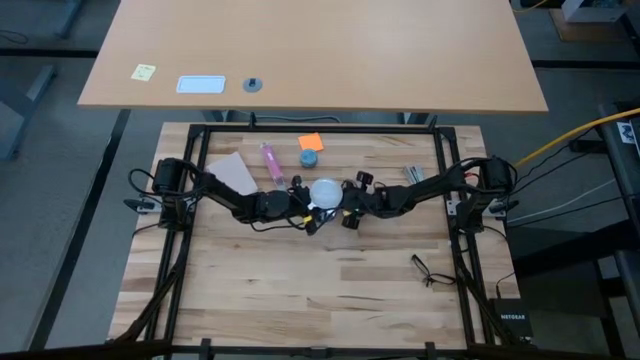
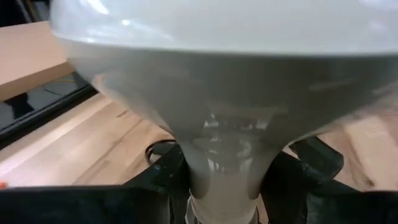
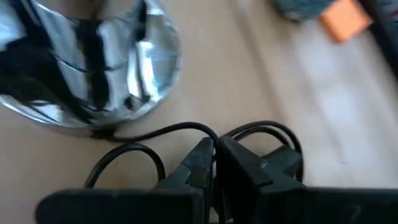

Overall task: Screw lightbulb
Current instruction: Insert the lightbulb into the lamp

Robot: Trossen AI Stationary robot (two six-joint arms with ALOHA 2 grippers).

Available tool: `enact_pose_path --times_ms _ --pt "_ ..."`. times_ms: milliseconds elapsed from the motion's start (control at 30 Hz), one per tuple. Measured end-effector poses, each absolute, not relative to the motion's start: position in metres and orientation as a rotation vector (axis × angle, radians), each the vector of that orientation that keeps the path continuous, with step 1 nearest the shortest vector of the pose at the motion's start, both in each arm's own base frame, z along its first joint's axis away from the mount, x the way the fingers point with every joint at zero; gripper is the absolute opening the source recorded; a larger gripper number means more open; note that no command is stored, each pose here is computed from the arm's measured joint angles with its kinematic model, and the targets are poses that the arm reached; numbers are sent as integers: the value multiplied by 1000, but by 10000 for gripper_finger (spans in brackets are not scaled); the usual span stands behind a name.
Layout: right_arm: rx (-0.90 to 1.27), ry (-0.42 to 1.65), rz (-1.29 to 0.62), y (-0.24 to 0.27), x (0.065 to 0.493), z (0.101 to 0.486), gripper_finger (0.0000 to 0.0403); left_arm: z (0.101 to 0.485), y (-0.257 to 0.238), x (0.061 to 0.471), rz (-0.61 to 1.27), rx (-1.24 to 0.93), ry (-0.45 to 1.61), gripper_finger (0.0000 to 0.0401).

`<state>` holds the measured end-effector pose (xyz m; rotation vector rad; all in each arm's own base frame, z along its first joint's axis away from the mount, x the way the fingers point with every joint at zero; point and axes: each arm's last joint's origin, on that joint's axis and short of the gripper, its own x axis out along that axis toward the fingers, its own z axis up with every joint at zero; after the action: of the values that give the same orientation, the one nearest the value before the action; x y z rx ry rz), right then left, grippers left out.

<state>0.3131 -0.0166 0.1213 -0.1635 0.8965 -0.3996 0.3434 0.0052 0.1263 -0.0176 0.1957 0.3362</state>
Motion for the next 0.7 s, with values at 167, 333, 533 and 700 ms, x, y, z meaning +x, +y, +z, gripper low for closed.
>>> enact_pose_path --times_ms 167,333,533,700 --pt "-131 879 -353 -13 313 129 37 125 5 343 335 -16 209 141" --pt "-172 809 -379 -10 314 152 37 124 6 343 359 -29 214 141" --pt "-173 741 -372 -3 314 170 37 124 6 343 358 -22 218 141" --pt "-190 782 -364 0 311 167 37 124 6 343 357 -23 217 141"
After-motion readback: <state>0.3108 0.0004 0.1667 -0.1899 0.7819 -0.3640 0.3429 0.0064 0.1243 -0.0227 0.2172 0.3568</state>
